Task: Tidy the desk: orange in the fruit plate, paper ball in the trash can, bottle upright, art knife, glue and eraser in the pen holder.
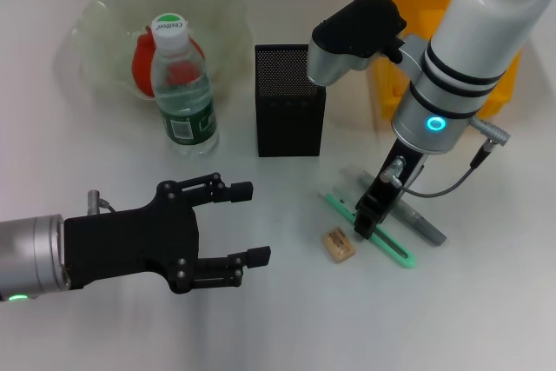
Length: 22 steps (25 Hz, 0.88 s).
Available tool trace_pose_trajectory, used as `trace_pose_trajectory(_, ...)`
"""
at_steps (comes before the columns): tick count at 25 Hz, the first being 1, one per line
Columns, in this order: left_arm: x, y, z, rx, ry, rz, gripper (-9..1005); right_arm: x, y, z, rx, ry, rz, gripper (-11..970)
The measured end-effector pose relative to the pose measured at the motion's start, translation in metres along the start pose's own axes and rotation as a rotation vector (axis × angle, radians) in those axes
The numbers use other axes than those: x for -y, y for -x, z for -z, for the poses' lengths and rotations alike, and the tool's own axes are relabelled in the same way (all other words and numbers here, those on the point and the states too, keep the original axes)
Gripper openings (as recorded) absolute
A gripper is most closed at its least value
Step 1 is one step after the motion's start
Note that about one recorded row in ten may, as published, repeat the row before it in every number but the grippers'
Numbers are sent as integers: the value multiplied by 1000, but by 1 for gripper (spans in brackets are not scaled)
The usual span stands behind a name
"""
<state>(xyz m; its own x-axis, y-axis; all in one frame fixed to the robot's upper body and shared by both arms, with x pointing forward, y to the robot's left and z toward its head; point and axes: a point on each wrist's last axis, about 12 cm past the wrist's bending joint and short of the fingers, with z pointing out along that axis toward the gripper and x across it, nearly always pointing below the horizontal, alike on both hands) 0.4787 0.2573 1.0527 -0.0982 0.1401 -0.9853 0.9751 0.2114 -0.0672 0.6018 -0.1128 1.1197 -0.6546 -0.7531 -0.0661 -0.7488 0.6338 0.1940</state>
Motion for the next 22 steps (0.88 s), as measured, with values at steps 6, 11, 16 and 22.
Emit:
trace_pose_trajectory(6, 0, 0, 0, 1, 2, -2, 786, -1, 0, -1, -9, -12, 13, 260)
trace_pose_trajectory(11, 0, 0, 0, 1, 2, -2, 786, -1, 1, 0, -6, -14, 11, 164)
trace_pose_trajectory(16, 0, 0, 0, 1, 2, -3, 786, -1, 0, -1, -5, -13, 11, 164)
trace_pose_trajectory(22, 0, 0, 1, 4, 5, -2, 786, -1, -9, 1, 44, 7, 10, 164)
